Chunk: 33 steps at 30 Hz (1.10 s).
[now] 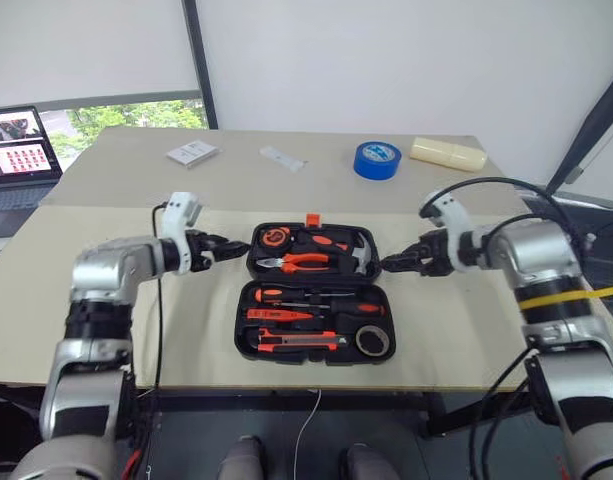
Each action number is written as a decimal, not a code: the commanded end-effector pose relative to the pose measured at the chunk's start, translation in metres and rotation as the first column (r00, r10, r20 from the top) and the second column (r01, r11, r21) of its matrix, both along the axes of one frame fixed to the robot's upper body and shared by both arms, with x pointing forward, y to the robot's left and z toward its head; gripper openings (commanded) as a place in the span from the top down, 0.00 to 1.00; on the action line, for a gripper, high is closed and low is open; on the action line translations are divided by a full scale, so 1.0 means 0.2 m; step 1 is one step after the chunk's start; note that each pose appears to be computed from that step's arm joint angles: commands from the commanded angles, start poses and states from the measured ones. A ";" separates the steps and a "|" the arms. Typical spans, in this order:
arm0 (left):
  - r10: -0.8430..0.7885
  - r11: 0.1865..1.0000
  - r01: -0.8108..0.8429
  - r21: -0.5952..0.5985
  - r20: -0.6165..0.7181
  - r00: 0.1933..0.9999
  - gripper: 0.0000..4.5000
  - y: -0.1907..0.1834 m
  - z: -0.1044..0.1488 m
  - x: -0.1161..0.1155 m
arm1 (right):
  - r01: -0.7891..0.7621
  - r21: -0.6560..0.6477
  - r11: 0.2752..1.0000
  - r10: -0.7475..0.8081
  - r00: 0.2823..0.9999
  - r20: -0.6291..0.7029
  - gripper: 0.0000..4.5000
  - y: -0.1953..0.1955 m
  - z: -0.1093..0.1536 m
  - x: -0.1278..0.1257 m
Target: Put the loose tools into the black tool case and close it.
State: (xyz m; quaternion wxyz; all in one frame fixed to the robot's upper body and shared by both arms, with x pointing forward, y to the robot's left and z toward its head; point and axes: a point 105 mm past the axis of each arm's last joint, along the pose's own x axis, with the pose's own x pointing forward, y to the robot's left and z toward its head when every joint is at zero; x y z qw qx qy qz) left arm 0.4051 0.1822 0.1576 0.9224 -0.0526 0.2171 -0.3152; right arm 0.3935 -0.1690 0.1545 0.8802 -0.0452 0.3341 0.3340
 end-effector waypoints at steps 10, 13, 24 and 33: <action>0.032 0.999 -0.031 0.007 -0.083 0.996 0.29 -0.04 -0.07 0.07 | 0.119 -0.040 0.992 -0.119 0.993 0.002 0.21 0.00 -0.02 0.14; 0.045 0.999 -0.046 -0.019 -0.095 0.995 0.52 -0.04 -0.08 0.07 | 0.146 -0.009 0.989 -0.146 0.987 -0.060 0.43 0.01 -0.06 0.13; 0.040 0.982 -0.013 -0.191 0.138 0.990 1.00 -0.01 0.03 0.06 | 0.024 0.254 0.967 -0.099 0.952 0.288 0.99 0.06 0.19 0.17; -0.048 0.997 0.077 -0.016 0.657 0.753 1.00 0.08 0.08 -0.17 | -0.235 -0.240 0.942 0.328 0.489 0.808 0.99 -0.01 0.14 -0.16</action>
